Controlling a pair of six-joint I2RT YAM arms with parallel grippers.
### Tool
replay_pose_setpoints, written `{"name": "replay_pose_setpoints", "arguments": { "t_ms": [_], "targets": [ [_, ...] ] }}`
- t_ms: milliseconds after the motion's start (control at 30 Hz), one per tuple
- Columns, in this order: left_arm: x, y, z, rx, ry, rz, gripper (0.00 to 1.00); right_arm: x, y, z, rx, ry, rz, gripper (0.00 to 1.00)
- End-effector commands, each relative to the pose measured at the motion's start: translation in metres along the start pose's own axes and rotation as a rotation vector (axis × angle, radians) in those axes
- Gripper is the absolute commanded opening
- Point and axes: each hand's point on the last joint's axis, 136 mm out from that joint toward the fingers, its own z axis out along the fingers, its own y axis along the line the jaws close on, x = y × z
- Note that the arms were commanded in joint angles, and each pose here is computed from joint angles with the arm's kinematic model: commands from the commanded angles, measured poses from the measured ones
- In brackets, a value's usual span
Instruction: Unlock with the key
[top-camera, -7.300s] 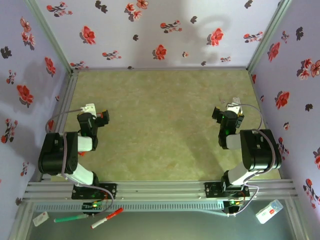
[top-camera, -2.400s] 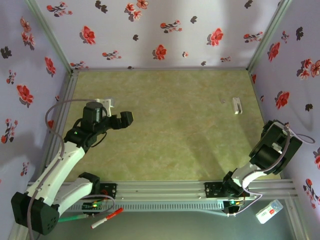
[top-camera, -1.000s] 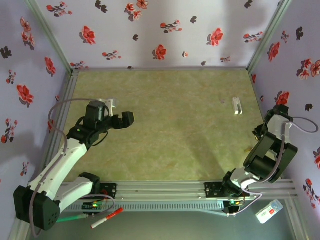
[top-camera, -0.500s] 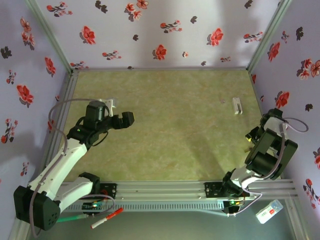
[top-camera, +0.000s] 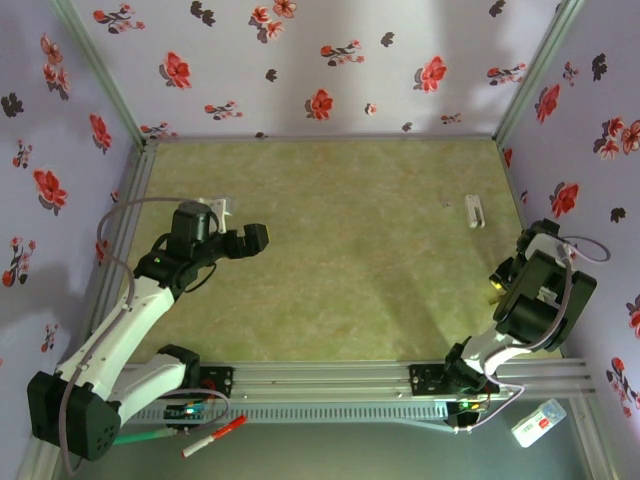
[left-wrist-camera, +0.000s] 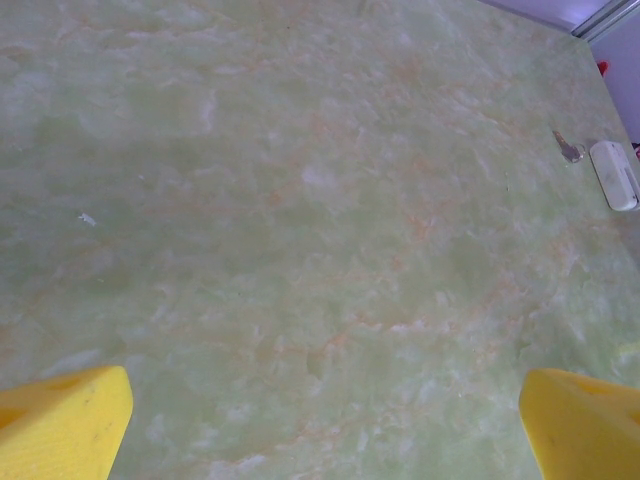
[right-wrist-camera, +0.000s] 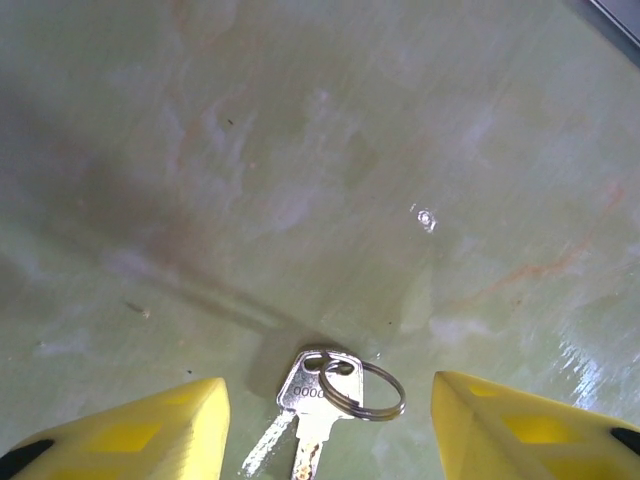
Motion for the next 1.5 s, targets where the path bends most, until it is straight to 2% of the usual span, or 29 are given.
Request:
{"name": "replay_pose_setpoints", "arguments": {
  "t_ms": [0,1467],
  "targets": [
    [0.009,-0.001,0.001,0.012,0.033,0.006,1.0,0.003,-0.004,0.006,0.035,0.018,-0.023,0.54],
    [0.009,-0.001,0.001,0.01,0.034,0.005,1.0,0.013,0.0,0.009,0.013,0.066,-0.004,0.14]
  ]
}}
